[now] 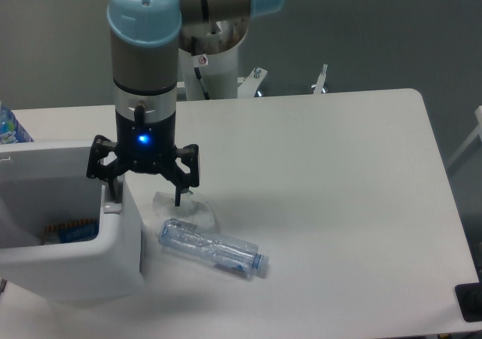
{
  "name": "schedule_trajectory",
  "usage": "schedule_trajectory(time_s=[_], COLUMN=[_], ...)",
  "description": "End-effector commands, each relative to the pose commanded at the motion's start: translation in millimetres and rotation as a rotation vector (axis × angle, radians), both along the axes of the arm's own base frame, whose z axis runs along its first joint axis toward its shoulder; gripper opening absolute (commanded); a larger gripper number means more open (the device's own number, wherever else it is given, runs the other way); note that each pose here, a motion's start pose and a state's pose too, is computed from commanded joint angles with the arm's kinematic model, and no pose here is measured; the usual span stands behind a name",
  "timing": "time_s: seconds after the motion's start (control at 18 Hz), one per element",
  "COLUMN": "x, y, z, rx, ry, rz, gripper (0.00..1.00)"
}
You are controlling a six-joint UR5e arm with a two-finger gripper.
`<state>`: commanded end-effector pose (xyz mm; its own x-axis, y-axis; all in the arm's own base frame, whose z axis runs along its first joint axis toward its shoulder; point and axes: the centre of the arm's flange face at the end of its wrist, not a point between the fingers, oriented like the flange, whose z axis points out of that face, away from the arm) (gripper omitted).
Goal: Open the trash can
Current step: 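Push the lid edge with the gripper to swing the lid open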
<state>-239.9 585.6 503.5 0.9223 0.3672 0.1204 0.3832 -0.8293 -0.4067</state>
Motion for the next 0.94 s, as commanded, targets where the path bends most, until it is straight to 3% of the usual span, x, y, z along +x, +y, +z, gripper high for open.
schedule_trajectory(time_s=[0.17,0.39,0.67,0.94], x=[-4.5,-37.6,-66.6,-86.5], y=[-3.9,-20.0,-47.1,-75.1], z=[9.9,35.7,44.9,45.0], rx=[0.014,-0.010,-0.156,-0.254], ry=[0.019,0.145,0.345,0.365], rz=[-0.001,0.054,-0.063,-0.167], gripper=[1.00,1.00,1.00,1.00])
